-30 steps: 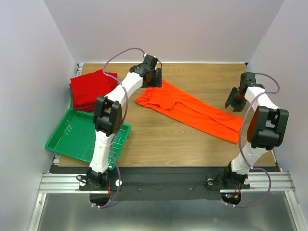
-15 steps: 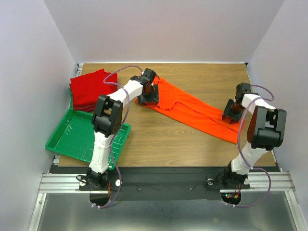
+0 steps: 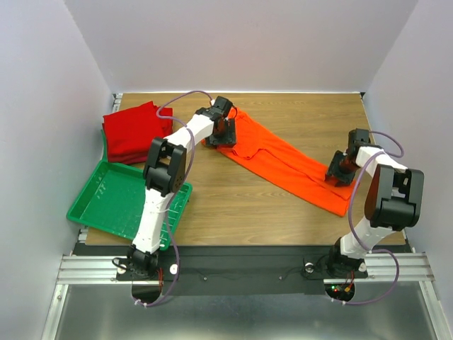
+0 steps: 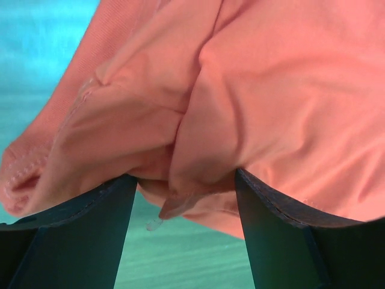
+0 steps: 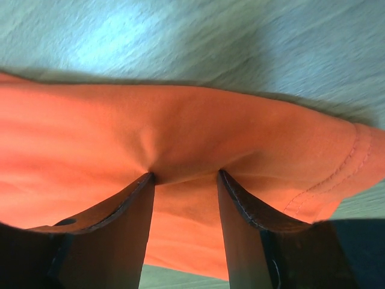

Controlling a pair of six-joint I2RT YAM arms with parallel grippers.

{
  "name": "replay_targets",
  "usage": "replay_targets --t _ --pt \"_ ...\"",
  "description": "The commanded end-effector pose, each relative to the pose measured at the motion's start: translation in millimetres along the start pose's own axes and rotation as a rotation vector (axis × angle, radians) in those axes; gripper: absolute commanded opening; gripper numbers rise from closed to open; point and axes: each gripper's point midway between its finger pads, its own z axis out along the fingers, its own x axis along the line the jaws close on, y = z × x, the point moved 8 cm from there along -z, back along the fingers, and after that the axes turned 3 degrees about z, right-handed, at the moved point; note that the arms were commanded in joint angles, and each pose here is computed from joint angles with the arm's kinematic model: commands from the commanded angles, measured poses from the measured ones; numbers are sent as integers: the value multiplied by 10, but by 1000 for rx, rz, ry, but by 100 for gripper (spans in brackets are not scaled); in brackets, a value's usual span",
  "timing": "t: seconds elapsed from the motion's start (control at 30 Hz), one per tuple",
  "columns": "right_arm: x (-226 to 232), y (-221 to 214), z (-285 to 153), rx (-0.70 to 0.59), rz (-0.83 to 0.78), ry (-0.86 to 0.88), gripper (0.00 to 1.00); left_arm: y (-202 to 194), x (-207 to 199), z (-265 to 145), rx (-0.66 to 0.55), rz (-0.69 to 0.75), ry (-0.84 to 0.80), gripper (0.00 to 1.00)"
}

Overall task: Fold and stack the t-shirts
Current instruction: Fold the tshirt

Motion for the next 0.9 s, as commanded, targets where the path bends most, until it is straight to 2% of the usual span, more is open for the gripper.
replay_targets --t 0.0,0.3,0.53,0.67,0.87 --pt "53 -270 42 110 3 47 52 178 -2 99 -36 11 19 78" --pt "302 -492 30 180 -88 78 51 518 -31 245 -107 -13 -26 78" --pt "636 -742 -25 225 -204 111 51 741 -103 152 -196 -16 -63 77" --pt "747 -758 -131 230 -243 123 51 854 -135 -10 -244 -20 -74 78" --pt "836 -593 -500 165 -286 150 51 1054 -123 -433 -346 -55 -54 78"
